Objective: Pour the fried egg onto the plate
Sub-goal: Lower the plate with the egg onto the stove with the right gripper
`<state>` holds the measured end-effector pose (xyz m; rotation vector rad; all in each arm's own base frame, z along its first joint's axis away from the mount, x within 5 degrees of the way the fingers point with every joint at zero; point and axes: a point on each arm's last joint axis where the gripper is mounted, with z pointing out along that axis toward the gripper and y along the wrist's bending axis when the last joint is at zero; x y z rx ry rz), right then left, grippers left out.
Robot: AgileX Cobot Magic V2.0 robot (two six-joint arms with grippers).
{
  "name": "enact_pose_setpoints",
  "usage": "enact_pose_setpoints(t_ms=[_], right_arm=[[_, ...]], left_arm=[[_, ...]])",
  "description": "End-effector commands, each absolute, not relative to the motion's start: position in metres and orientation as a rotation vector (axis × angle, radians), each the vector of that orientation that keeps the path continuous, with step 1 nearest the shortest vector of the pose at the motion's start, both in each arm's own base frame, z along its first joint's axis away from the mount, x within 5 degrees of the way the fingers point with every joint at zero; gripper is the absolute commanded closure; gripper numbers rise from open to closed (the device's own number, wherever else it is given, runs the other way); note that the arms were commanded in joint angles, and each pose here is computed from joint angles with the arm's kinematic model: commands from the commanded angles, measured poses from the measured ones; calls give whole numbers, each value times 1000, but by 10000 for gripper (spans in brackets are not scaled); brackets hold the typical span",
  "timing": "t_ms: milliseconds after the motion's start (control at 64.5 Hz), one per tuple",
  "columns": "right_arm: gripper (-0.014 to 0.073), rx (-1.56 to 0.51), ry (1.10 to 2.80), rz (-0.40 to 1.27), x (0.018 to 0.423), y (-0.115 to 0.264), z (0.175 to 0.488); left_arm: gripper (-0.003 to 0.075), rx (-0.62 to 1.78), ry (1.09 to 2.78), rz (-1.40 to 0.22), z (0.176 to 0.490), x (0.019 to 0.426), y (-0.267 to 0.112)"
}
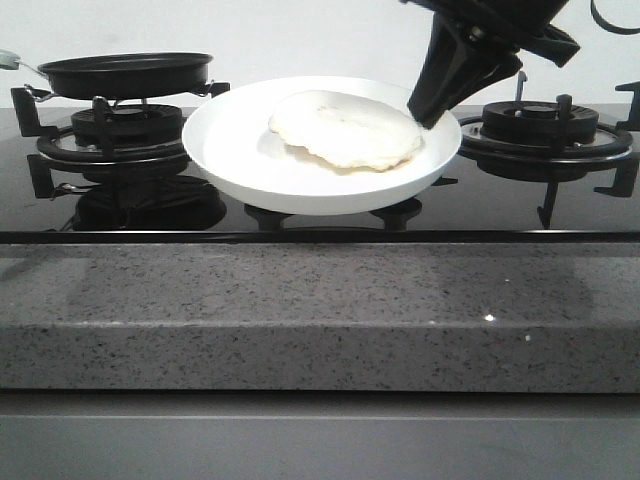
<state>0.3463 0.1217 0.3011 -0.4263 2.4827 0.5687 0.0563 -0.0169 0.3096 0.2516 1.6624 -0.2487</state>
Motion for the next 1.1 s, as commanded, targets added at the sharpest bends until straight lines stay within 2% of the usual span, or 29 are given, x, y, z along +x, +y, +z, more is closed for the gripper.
enact_pose_setpoints(t_ms=[0,372,496,806,945,1085], right_arm=[[652,-396,2362,593,341,121,332],[652,-399,2369,599,341,121,332],[652,-360,2377,626,345,120,340],[652,-192,2323,672,406,102,376],[652,-174,2329,642,434,100,372],[652,-189,2423,601,448,101,350]], left_arm=[[739,239,1555,-283,324,55,-18],[739,239,1556,-283,323,55,-18],[739,239,1556,-283,323,55,-18],[739,239,1556,-283,323,55,-18],[739,239,1556,-283,323,55,-18],[739,239,1556,-283,323,55,-18]])
